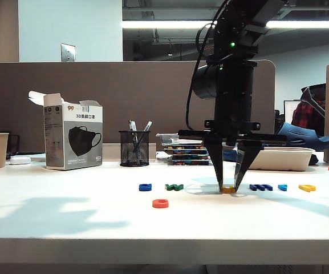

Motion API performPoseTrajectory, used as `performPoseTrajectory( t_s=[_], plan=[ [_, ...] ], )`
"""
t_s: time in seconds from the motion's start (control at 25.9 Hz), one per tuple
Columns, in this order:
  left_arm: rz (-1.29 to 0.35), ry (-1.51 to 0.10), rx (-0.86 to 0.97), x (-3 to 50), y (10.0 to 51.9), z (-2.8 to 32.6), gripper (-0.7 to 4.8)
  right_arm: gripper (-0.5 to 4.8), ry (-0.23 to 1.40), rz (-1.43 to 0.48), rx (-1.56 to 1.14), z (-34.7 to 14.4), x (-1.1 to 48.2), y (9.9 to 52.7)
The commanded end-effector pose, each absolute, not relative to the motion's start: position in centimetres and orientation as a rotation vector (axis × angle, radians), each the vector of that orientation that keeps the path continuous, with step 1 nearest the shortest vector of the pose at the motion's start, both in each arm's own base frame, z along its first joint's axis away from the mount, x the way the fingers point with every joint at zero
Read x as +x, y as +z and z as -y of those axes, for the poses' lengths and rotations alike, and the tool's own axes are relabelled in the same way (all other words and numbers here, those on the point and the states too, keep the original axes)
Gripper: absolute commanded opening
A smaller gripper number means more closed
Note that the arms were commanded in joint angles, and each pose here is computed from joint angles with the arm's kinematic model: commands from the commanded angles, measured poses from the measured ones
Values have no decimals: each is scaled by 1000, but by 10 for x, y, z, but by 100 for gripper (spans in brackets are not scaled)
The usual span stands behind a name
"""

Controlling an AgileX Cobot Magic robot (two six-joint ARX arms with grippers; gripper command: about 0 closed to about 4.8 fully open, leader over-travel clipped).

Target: Select the appropriate letters from the row of letter magnets placed on the table to arrange into the word "cup".

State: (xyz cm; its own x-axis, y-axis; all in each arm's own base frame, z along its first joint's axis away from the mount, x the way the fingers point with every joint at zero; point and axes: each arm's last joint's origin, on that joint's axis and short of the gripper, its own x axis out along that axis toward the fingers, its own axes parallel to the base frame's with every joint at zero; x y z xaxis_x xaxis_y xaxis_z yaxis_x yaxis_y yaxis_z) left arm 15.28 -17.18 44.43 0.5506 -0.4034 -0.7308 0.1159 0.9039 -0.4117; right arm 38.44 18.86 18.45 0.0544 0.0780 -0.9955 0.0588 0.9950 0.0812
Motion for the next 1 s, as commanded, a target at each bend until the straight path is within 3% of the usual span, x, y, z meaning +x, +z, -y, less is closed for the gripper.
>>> performPoseTrajectory(
  t_s=[0.04, 1.0],
  plan=[
    [-931, -321, -345, 152, 446, 171, -5, 103, 40, -1505, 136, -191, 387, 193],
    [-931, -321, -345, 152, 446, 171, -5, 104, 117, -1427, 122, -197, 362, 263]
  ],
)
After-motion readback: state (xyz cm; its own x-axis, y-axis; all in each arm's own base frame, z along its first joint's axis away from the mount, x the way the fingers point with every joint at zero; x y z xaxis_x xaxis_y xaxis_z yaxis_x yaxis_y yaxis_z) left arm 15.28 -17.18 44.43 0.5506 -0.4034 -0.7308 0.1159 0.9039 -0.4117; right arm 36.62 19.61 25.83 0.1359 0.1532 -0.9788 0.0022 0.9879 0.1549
